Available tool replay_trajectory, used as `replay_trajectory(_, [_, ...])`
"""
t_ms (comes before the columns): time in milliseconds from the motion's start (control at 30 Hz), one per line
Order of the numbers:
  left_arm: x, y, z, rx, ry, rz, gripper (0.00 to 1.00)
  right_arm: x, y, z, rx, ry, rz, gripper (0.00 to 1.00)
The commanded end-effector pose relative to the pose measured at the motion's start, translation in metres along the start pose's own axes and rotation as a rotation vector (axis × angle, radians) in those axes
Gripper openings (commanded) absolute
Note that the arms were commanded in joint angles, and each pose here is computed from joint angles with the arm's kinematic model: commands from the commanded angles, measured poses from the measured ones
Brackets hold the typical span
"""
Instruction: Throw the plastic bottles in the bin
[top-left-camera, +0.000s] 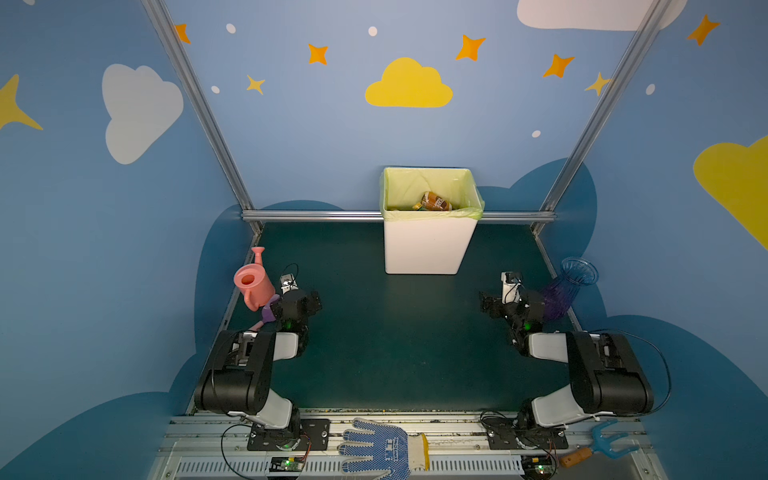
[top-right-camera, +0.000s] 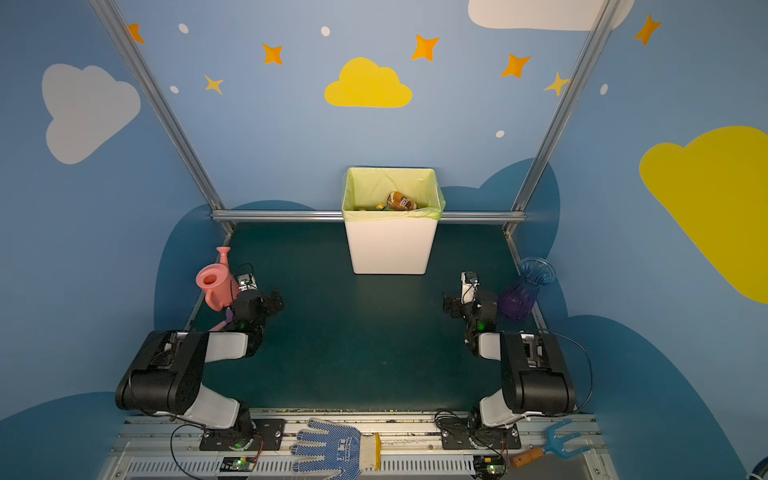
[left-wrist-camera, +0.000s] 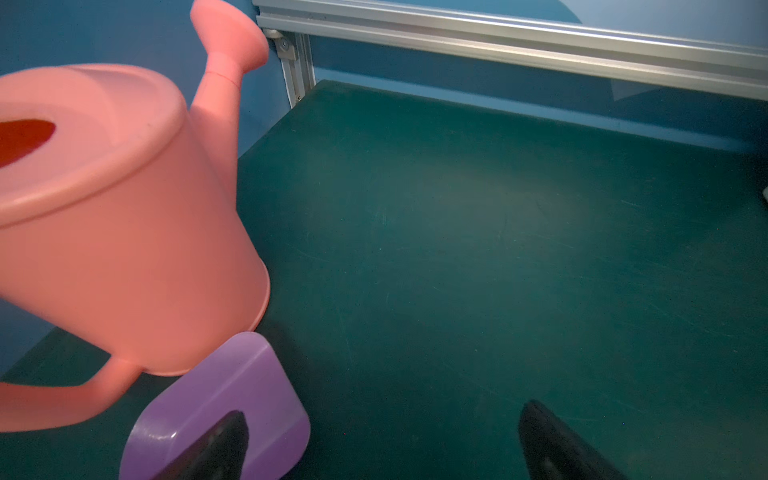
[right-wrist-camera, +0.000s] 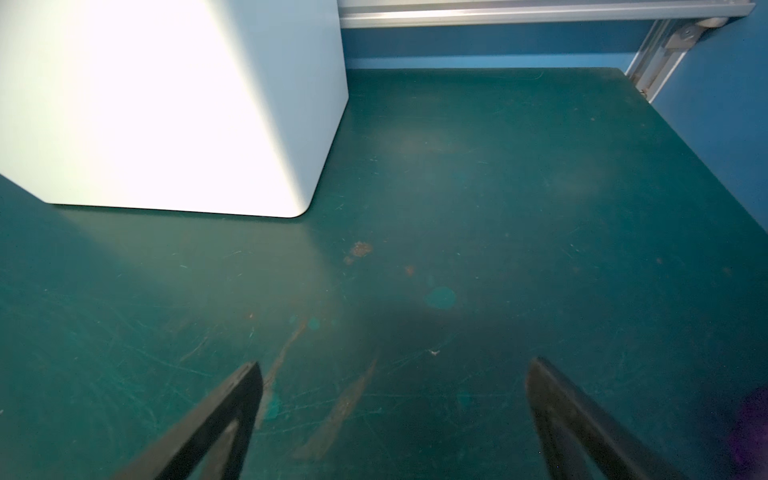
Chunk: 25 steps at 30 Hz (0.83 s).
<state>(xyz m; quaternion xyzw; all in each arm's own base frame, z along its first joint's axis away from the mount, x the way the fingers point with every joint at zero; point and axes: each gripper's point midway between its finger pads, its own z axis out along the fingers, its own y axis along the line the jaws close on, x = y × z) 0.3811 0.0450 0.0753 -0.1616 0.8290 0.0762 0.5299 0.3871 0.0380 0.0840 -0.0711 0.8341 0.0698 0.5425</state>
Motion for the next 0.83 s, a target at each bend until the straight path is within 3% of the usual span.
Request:
replay_trajectory(0, [-0.010, -0.001, 0.000, 0.003, -0.025, -0.007, 1.00, -0.008, 0.004, -0.001, -0.027, -0.028, -0.014, 0.98])
replay_trajectory(100, [-0.010, -0.001, 0.000, 0.002, -0.024, -0.007, 1.00, -0.007, 0.002, -0.001, -0.016, -0.026, -0.010, 0.98])
replay_trajectory(167, [-0.010, -0.001, 0.000, 0.003, -0.025, -0.007, 1.00, -0.007, -0.019, 0.001, 0.104, -0.009, 0.039, 0.98])
replay_trajectory(800, [-0.010, -0.001, 0.000, 0.003, -0.024, -0.007, 1.00, -0.007, -0.018, 0.001, 0.120, -0.006, 0.022, 0.98])
